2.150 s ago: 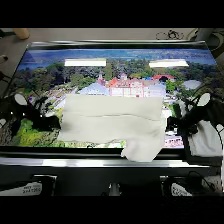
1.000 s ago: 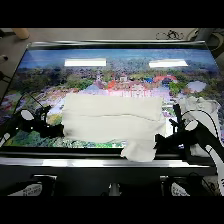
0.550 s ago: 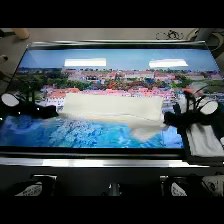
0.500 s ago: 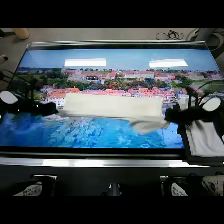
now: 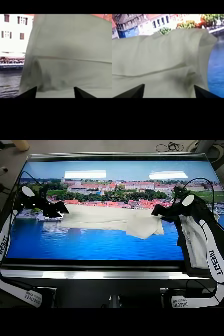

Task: Fold the shirts.

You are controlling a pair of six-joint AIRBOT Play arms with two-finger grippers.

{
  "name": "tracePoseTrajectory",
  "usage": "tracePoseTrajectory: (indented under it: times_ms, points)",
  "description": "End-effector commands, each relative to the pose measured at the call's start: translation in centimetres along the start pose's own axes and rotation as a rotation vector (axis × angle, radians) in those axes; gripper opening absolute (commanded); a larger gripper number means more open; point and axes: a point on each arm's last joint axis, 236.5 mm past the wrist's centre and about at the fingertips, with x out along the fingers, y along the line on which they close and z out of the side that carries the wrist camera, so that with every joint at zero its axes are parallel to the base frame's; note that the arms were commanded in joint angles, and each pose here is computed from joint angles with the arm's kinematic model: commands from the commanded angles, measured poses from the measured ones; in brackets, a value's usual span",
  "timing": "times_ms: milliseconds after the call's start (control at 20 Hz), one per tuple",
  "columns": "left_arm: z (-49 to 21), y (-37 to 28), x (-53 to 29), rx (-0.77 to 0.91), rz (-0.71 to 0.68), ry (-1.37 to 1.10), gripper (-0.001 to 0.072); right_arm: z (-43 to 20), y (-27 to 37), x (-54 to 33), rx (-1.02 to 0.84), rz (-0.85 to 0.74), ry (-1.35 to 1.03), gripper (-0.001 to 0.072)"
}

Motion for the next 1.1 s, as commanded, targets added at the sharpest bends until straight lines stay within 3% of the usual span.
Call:
tracePoseTrajectory:
  times_ms: [0,100,200,400,450,500,550,600,650,700,750,900,1050]
  points:
    - [1.8,-0.4,-1.1,0.043,-0.024,-0.015,0.0600,0.8,-1.3,-0.7,-0.083,-0.086,0.000,0.0701]
    - [2.2,-1.2,-3.3,0.062,-0.029,-0.051,0.0597,-2.6,-3.5,-0.3,-0.115,-0.159,0.157,0.0705]
    - [1.9,-2.4,-4.9,0.087,-0.037,-0.067,0.0596,-6.7,-2.6,1.5,-0.119,-0.071,0.344,0.0705]
    - [0.8,-5.6,-7.7,0.157,-0.050,-0.097,0.0595,-7.5,-0.6,4.6,-0.003,0.041,0.378,0.0696]
    - [0.6,-6.4,-8.1,0.175,-0.053,-0.104,0.0595,-7.5,-0.4,4.8,0.024,0.050,0.376,0.0656]
    - [0.3,-7.4,-8.2,0.195,-0.058,-0.105,0.0592,-7.4,0.0,4.8,0.044,0.066,0.372,0.0407]
    - [-0.2,-8.3,-7.7,0.216,-0.062,-0.093,0.0579,-7.2,0.5,4.6,0.049,0.081,0.370,0.0039]
    - [-0.8,-9.3,-7.0,0.237,-0.066,-0.076,0.0576,-7.0,1.4,3.6,0.034,0.104,0.378,0.0024]
    - [-1.6,-10.5,-5.9,0.264,-0.071,-0.055,0.0420,-6.2,2.3,2.1,-0.014,0.121,0.358,0.0024]
    - [-2.3,-11.8,-4.6,0.288,-0.078,-0.043,0.0095,-4.9,3.4,0.1,-0.054,0.135,0.315,0.0024]
    - [-3.1,-13.7,-2.8,0.310,-0.106,-0.036,0.0028,-3.3,4.9,-2.4,-0.081,0.149,0.250,0.0024]
    - [-7.0,-20.9,3.0,0.270,-0.297,0.025,0.0028,-0.9,9.2,-10.4,-0.120,0.204,0.103,0.0024]
    - [-10.3,-27.8,8.2,0.164,-0.467,0.076,0.0028,-3.1,11.9,-16.2,-0.163,0.237,0.083,0.0025]
